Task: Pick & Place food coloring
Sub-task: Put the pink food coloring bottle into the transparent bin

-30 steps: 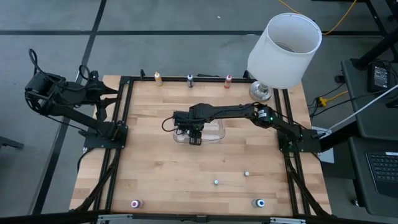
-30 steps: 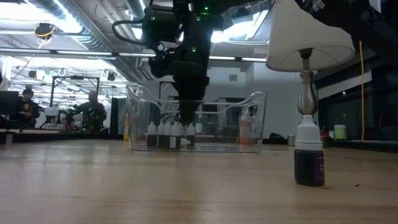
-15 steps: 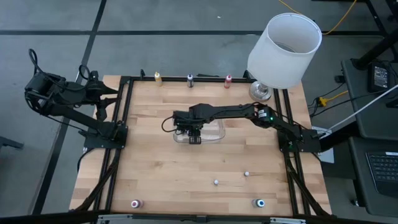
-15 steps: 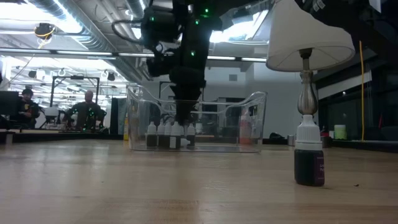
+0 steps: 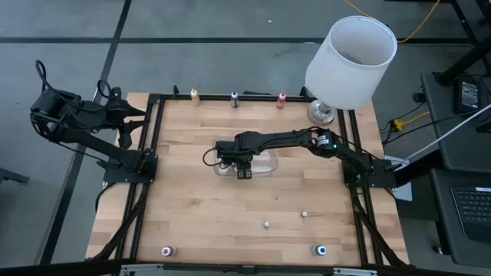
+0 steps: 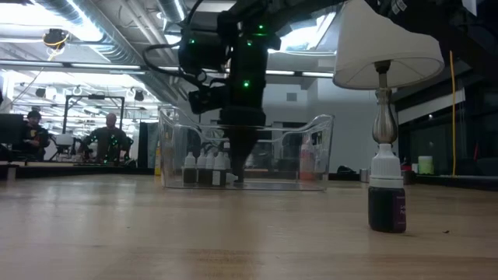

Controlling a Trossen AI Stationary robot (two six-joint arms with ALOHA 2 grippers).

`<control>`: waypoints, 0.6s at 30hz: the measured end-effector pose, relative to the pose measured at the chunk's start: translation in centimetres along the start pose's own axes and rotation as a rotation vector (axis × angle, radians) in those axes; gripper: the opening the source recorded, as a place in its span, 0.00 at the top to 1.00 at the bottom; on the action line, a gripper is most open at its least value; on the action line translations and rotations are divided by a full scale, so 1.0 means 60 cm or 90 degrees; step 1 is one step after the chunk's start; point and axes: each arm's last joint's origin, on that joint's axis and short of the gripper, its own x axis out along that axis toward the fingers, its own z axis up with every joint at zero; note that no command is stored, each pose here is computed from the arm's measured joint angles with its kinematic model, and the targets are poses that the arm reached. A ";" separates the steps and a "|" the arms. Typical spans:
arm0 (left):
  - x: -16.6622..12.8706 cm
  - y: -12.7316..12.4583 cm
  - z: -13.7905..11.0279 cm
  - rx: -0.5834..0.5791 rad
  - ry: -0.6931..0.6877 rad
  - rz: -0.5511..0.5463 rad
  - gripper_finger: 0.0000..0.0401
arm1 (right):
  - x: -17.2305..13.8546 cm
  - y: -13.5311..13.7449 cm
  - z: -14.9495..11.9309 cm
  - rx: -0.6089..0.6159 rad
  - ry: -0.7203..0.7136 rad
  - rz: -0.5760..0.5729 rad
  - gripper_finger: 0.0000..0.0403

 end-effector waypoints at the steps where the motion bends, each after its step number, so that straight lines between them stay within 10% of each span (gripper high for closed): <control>1: 0.000 0.000 0.000 0.000 0.000 0.000 0.71 | 0.000 0.000 0.001 0.000 -0.003 0.000 0.61; 18: 0.000 0.000 0.000 -0.008 0.000 0.001 0.71 | 0.011 -0.001 0.003 -0.011 -0.034 0.030 0.61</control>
